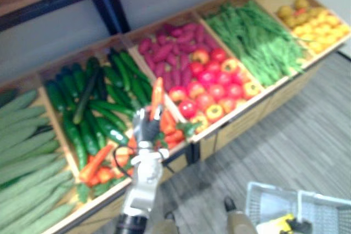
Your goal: Pick vegetable in the basket
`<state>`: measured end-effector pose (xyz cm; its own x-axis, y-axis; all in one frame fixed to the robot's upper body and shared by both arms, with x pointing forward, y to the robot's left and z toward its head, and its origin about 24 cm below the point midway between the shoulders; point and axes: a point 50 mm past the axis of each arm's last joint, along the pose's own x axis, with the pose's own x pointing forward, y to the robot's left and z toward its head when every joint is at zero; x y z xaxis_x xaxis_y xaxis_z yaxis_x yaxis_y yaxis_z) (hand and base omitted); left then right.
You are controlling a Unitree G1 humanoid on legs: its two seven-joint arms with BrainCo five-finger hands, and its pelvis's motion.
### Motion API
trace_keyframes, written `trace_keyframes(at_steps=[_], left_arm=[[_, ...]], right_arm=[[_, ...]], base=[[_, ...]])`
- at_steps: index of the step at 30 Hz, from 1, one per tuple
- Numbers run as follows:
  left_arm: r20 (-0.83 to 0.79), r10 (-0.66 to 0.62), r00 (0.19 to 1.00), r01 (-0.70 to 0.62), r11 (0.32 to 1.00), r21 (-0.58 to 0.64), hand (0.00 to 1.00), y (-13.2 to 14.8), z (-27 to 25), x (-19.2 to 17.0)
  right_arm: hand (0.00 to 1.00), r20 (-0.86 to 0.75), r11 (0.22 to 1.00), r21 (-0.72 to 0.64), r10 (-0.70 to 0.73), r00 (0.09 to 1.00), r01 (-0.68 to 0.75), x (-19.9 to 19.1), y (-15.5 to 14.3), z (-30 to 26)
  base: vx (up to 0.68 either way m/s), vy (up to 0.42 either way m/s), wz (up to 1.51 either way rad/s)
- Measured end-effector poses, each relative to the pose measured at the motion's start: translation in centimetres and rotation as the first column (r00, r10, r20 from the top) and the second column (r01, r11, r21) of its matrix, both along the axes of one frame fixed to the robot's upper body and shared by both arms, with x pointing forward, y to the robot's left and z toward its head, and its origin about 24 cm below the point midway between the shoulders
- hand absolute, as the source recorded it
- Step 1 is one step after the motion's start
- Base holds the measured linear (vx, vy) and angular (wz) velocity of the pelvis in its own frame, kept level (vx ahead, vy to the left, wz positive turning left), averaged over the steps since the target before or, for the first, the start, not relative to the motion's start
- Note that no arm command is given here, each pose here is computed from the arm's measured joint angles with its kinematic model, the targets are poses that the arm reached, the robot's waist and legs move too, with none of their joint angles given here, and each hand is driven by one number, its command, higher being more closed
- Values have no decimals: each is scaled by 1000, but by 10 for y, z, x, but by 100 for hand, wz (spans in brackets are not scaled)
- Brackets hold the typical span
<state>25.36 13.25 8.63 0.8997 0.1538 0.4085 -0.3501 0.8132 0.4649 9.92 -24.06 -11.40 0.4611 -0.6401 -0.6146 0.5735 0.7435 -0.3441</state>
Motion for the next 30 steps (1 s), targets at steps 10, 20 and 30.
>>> trace_keyframes(at_steps=[10,20,30], left_arm=[[-6,-70,998,70,997,-36,100,-12,3,8],[-313,-164,936,135,984,-112,100,-26,-68,-12],[-427,-213,879,172,976,-132,100,-38,-96,-28]], right_arm=[[100,279,958,-156,277,919,-242,87,24,56],[100,338,817,-124,568,751,-562,110,95,66],[100,446,756,-112,618,648,-645,115,118,85]], base=[[-150,36,-136],[-31,-139,-141],[33,50,-78]])
